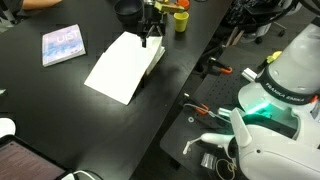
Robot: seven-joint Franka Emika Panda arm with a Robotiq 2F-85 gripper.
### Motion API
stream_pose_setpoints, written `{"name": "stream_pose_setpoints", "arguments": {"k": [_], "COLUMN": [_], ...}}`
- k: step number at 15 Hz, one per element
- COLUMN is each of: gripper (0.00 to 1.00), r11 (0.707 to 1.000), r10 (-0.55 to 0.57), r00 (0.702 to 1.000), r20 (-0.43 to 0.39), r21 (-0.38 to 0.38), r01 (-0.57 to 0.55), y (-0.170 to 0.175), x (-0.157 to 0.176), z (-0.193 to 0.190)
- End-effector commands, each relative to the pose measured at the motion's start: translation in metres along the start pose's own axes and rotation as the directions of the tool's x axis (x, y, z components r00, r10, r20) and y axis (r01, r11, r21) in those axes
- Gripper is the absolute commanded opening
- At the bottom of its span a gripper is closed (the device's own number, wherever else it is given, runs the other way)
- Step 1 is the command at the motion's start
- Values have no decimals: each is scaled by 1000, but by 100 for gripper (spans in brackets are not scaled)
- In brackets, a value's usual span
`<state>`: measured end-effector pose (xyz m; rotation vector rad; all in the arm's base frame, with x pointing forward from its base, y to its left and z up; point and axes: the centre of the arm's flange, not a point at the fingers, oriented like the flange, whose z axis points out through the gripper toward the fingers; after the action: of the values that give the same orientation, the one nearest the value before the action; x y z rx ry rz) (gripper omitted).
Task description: Open the book, then flip to the middle
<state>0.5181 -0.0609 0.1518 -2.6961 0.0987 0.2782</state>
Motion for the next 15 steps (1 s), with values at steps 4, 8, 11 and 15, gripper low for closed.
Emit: {"name": "stream_pose_setpoints", "arguments": {"k": [4,8,11,15], "gripper": [100,75,49,20], "r11": [999,1000,1000,999], "r10": [-2,-8,-10,-16], "r00": [1000,1000,1000,1000], "r20": [-1,-14,-20,-25], "r21": [32,-4,-12,-43], "r01": [2,8,10,15], "y": [-4,-12,-13,-18], "x": [-8,-12,-13,-17], "z": [2,0,1,-1]}}
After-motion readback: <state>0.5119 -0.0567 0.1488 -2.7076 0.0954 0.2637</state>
